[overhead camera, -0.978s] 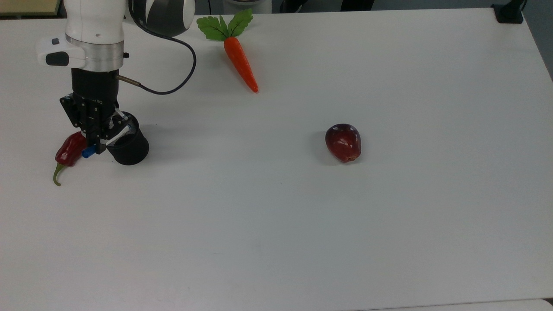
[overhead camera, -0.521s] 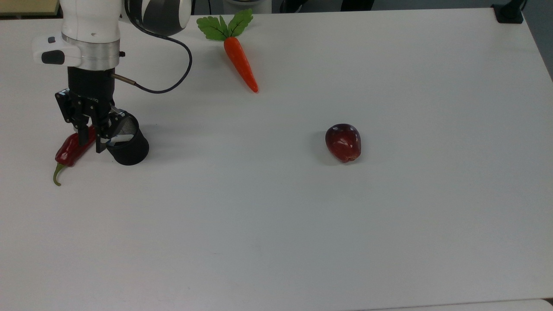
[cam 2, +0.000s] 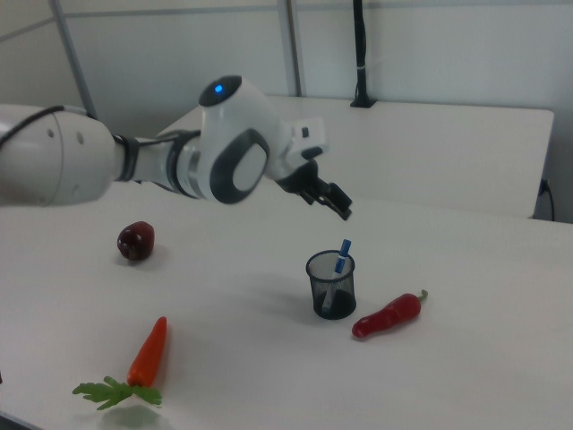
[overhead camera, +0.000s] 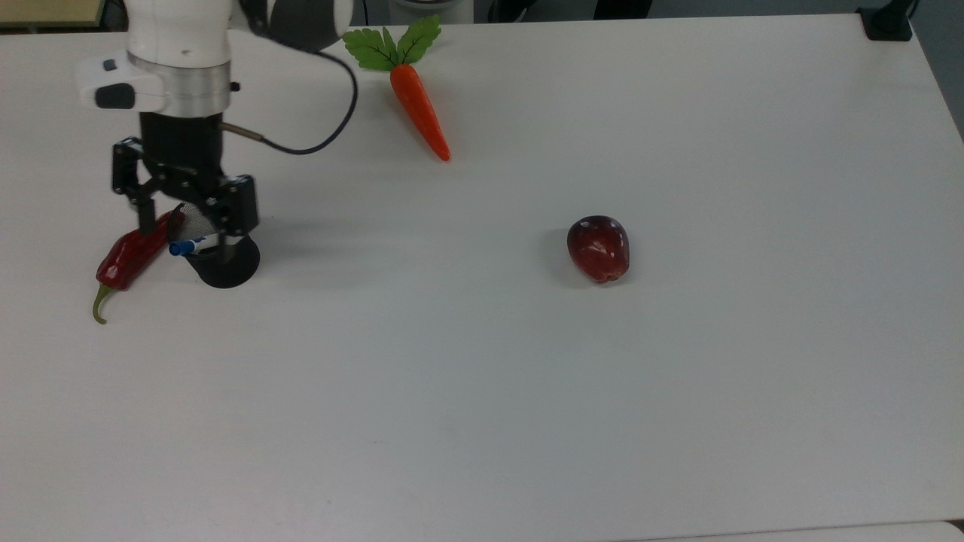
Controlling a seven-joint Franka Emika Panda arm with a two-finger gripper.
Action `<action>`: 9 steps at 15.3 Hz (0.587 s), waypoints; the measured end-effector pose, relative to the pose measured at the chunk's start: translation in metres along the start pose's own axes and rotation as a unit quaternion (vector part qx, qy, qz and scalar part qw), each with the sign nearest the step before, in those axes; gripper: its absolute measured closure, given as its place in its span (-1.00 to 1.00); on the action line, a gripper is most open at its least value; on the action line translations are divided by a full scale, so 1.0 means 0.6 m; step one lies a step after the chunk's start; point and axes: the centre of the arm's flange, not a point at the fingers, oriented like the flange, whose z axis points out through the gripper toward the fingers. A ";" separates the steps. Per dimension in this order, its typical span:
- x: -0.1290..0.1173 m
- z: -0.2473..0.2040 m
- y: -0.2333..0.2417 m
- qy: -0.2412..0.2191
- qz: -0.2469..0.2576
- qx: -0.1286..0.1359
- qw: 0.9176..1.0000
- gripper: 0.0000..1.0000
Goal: Place marker
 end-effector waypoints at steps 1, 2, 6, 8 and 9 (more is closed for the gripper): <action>0.005 -0.019 -0.027 -0.020 -0.010 0.002 1.000 -1.00; 0.008 -0.041 -0.057 -0.039 -0.021 0.004 0.999 -1.00; -0.009 -0.118 -0.183 -0.116 -0.073 0.012 0.990 -1.00; -0.024 -0.148 -0.220 -0.157 -0.092 0.007 0.983 -1.00; -0.030 -0.165 -0.232 -0.173 -0.099 0.005 0.980 -1.00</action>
